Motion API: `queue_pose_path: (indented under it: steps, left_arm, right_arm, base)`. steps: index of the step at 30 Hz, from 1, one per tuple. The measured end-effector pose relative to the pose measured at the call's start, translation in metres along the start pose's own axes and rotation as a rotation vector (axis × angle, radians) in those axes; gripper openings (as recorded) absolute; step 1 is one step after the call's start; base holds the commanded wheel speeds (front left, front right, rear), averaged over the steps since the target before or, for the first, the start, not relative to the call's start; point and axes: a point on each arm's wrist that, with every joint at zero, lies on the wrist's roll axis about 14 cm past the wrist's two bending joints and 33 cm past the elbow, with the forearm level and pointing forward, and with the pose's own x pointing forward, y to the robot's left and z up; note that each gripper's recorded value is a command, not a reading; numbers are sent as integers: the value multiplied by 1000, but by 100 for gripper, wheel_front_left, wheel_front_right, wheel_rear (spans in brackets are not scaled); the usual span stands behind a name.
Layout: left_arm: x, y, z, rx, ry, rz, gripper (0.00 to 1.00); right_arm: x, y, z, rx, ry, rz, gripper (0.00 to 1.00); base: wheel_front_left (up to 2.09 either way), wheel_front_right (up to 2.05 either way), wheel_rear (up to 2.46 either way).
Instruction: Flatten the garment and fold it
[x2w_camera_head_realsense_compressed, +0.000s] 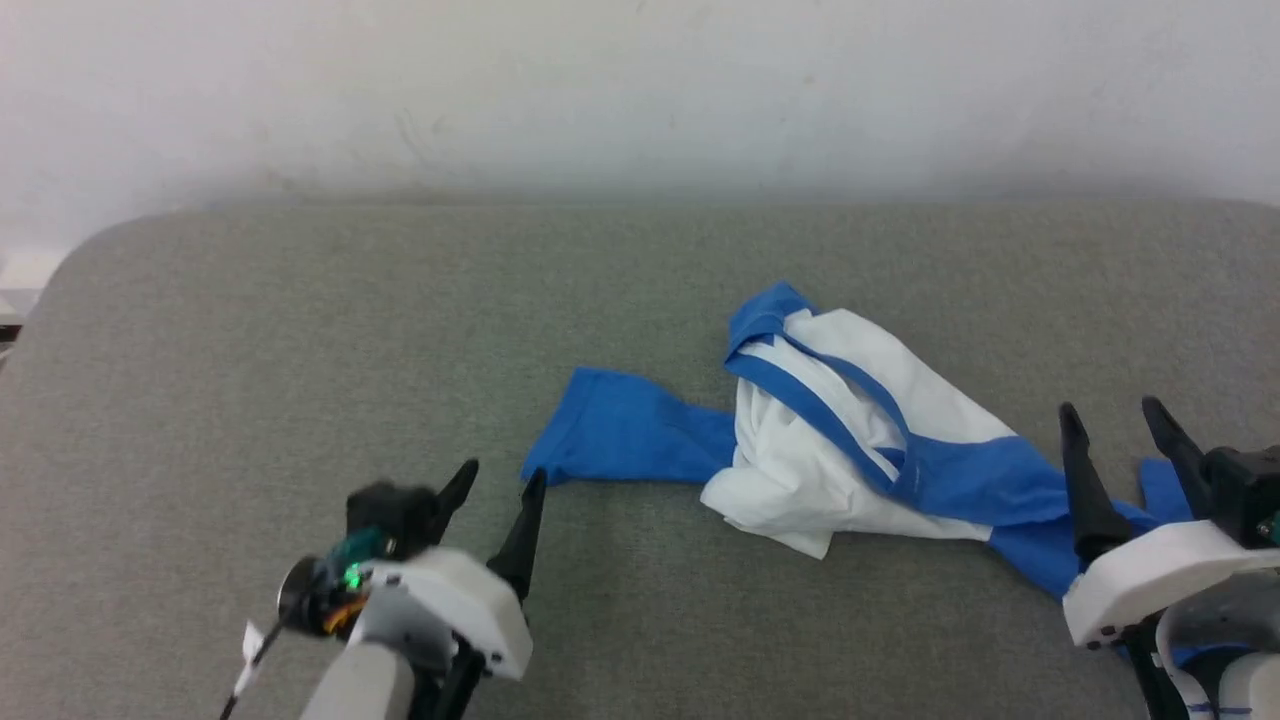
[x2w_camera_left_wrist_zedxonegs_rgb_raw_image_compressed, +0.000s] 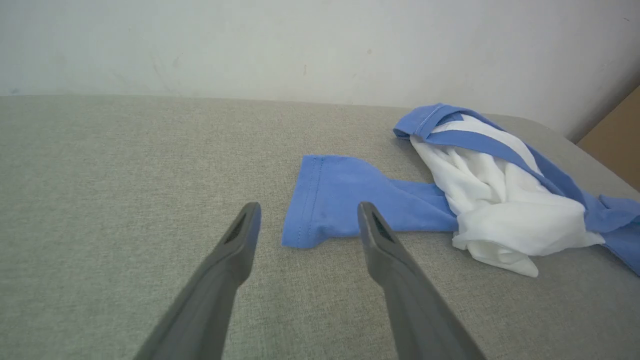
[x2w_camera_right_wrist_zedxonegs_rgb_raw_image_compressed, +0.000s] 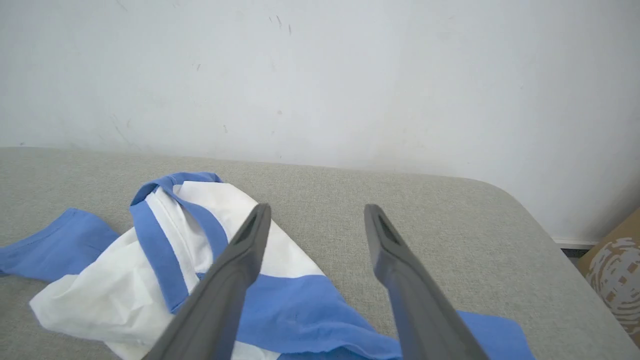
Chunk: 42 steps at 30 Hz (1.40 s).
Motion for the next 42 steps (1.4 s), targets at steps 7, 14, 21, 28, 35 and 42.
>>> queue_pose_path:
  steps: [7, 14, 21, 28, 35, 42]
  left_arm:
    - [47, -2, -15, 60, 205, -53, 100]
    - [71, 8, -59, 152, 455, -53, 100]
    - [88, 8, -66, 149, 482, -80, 0]
    - [90, 49, -7, 89, 187, 58, 0]
    - [51, 117, 110, 78, -258, 279, 0]
    - [-21, 181, 96, 33, -276, 517, 0]
  right_arm:
    - [3, 1, -5, 2, -20, -4, 100]
    - [2, -13, -25, -4, 25, -47, 100]
    - [-2, -25, -45, 1, 75, -85, 100]
    - [-2, -19, -46, 4, 79, -69, 100]
    - [2, 0, -41, 8, 63, -11, 100]
    - [4, 19, -48, 11, 96, 46, 100]
  base:
    - [0, 0, 0]
    - [0, 0, 0]
    - [0, 0, 0]
    - [0, 0, 0]
    - [0, 0, 0]
    - [0, 0, 0]
